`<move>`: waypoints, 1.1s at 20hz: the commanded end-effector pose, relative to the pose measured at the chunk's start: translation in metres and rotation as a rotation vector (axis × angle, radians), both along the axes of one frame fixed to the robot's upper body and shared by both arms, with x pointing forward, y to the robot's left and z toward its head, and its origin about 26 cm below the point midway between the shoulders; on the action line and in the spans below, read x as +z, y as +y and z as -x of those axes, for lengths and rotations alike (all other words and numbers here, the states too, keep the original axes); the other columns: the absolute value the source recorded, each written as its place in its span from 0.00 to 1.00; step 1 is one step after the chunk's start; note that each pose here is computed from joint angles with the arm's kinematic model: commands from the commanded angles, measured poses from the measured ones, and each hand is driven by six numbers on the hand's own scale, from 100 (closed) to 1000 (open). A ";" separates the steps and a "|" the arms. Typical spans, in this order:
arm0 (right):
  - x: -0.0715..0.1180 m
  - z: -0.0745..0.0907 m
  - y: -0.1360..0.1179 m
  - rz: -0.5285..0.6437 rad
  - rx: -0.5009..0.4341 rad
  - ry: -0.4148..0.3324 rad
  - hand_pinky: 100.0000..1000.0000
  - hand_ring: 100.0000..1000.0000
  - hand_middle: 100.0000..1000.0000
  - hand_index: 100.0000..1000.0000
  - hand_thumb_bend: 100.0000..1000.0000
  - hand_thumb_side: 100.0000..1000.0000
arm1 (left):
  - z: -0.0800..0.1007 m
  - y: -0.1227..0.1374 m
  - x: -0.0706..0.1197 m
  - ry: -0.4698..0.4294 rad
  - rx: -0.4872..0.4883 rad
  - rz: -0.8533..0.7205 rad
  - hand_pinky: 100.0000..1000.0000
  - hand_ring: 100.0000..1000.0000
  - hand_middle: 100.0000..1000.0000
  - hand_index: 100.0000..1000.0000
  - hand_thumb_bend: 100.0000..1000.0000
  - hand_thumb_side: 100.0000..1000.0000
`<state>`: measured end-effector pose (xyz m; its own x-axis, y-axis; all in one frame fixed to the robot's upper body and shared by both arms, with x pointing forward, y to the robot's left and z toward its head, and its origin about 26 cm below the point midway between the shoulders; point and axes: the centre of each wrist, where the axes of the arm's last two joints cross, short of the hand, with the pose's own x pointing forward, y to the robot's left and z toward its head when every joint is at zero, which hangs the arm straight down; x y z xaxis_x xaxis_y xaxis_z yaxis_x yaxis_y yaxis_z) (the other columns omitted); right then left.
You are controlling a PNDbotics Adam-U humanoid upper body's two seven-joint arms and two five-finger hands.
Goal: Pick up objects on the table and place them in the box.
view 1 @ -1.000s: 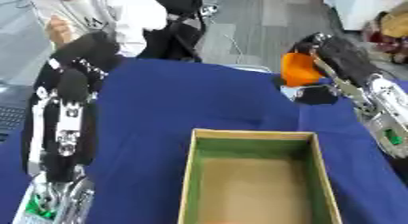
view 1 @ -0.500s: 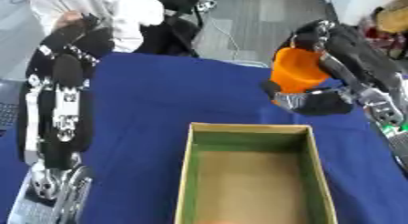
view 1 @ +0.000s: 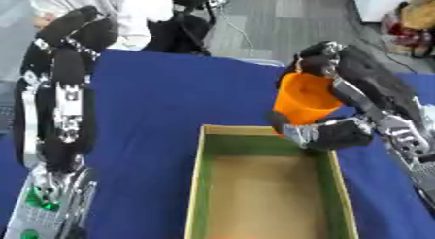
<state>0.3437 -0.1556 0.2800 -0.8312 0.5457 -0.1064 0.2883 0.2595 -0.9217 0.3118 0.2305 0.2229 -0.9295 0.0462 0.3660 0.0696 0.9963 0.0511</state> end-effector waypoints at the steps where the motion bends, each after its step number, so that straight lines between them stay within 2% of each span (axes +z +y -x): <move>1: -0.001 0.004 0.005 0.028 0.035 0.007 0.00 0.00 0.00 0.00 0.09 0.40 | 0.003 0.000 0.010 -0.049 -0.003 -0.020 0.81 0.74 0.77 0.79 0.82 0.46; 6: -0.017 -0.004 0.008 0.085 0.050 0.063 0.00 0.00 0.00 0.00 0.12 0.42 | 0.003 -0.003 0.011 -0.058 -0.015 -0.021 0.81 0.74 0.77 0.79 0.82 0.46; 11: -0.029 -0.014 0.006 0.107 0.042 0.026 0.00 0.00 0.00 0.01 0.20 0.50 | 0.003 -0.003 0.011 -0.057 -0.015 -0.019 0.81 0.74 0.77 0.79 0.82 0.46; 14: -0.034 -0.019 0.004 0.109 0.047 -0.015 0.00 0.00 0.02 0.13 0.26 0.62 | 0.003 -0.003 0.011 -0.058 -0.017 -0.020 0.81 0.74 0.77 0.79 0.82 0.46; 15: -0.035 -0.021 0.003 0.111 0.052 -0.031 0.00 0.00 0.12 0.22 0.25 0.66 | 0.003 -0.003 0.011 -0.057 -0.017 -0.020 0.81 0.74 0.77 0.79 0.82 0.47; 16: -0.038 -0.022 0.002 0.111 0.056 -0.044 0.00 0.10 0.22 0.31 0.26 0.70 | 0.003 -0.003 0.011 -0.056 -0.017 -0.021 0.81 0.74 0.77 0.79 0.82 0.47; 17: -0.040 -0.024 0.002 0.110 0.060 -0.052 0.00 0.13 0.25 0.34 0.26 0.72 | 0.003 -0.003 0.011 -0.056 -0.016 -0.021 0.81 0.74 0.77 0.79 0.82 0.47; 19: -0.045 -0.028 0.000 0.110 0.067 -0.060 0.00 0.31 0.43 0.51 0.28 0.84 | 0.003 -0.003 0.011 -0.056 -0.016 -0.021 0.81 0.74 0.77 0.79 0.82 0.47; 21: -0.049 -0.030 -0.001 0.118 0.072 -0.058 0.02 0.43 0.55 0.65 0.29 0.97 | 0.003 -0.003 0.011 -0.055 -0.016 -0.022 0.81 0.74 0.77 0.79 0.82 0.47; 22: -0.051 -0.031 -0.001 0.124 0.076 -0.054 0.06 0.45 0.57 0.67 0.30 0.99 | 0.003 -0.003 0.011 -0.055 -0.016 -0.022 0.81 0.74 0.77 0.79 0.82 0.47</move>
<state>0.3753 -0.1588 0.2261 -0.8574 0.4739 -0.2006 0.3078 0.1598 -0.9379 0.3122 0.2280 0.2252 -0.9363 0.0533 0.3471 0.0794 0.9949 0.0616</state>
